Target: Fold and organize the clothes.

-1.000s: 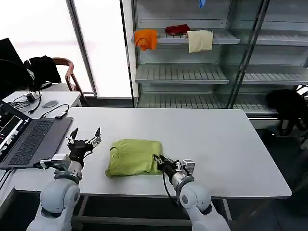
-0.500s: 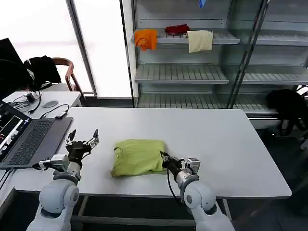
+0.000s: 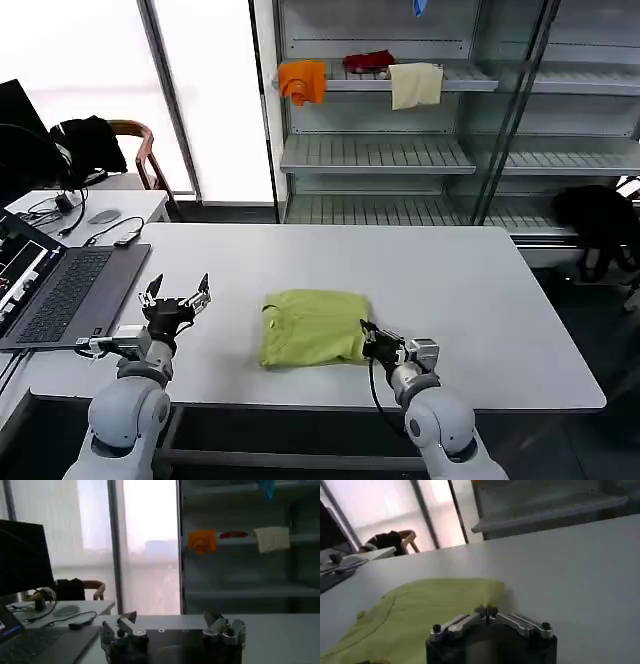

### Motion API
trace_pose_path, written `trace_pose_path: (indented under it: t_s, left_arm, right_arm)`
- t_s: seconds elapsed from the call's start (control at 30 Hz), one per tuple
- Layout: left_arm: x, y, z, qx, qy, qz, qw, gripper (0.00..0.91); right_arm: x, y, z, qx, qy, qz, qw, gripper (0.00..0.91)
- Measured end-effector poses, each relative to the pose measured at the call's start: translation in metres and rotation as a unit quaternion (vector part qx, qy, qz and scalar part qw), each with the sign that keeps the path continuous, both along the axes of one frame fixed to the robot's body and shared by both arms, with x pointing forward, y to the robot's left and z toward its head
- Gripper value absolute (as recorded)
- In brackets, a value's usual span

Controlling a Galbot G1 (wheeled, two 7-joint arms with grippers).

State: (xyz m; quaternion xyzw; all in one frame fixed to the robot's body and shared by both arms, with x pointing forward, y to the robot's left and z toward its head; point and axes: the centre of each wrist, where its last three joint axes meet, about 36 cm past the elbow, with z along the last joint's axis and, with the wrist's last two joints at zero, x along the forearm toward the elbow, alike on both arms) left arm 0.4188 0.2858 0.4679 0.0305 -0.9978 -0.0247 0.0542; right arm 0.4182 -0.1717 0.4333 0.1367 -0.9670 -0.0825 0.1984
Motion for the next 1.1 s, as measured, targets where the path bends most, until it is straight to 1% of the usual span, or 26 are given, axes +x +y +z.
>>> trace_pose_path:
  t_s: [0.17, 0.23, 0.3, 0.57, 0.67, 0.83, 0.93, 1.1]
  left_arm:
    - [-0.004, -0.001, -0.002, -0.001, 0.005, -0.006, 1.000, 0.907]
    - [-0.006, -0.002, -0.002, -0.002, 0.006, -0.011, 1.000, 0.907]
    - [-0.008, -0.004, -0.002, -0.006, 0.007, -0.019, 1.000, 0.907]
    - [-0.024, -0.017, 0.001, -0.031, -0.005, -0.058, 0.998, 0.907]
    - [-0.029, -0.017, 0.001, -0.034, -0.011, -0.065, 0.997, 0.907]
    - [-0.037, -0.010, -0.004, -0.037, -0.012, -0.067, 0.997, 0.907]
    - [-0.041, -0.005, -0.009, -0.036, -0.012, -0.064, 0.997, 0.907]
    - [-0.047, -0.004, -0.015, -0.045, -0.002, -0.070, 0.997, 0.907]
  right_arm:
    - [-0.010, -0.010, -0.002, -0.050, -0.012, -0.006, 0.999, 0.907]
    - [-0.014, -0.014, -0.001, -0.074, -0.019, -0.009, 0.997, 0.907]
    - [-0.017, -0.017, 0.001, -0.091, -0.027, -0.010, 0.995, 0.907]
    - [-0.017, -0.031, 0.016, -0.130, -0.070, -0.028, 0.989, 0.907]
    - [-0.017, -0.040, 0.017, -0.151, -0.087, -0.038, 0.984, 0.907]
    - [-0.018, -0.062, 0.018, -0.184, -0.111, -0.048, 0.975, 0.907]
    - [-0.016, -0.080, 0.019, -0.205, -0.121, -0.057, 0.970, 0.907]
    - [-0.014, -0.111, 0.017, -0.236, -0.125, -0.075, 0.961, 0.907]
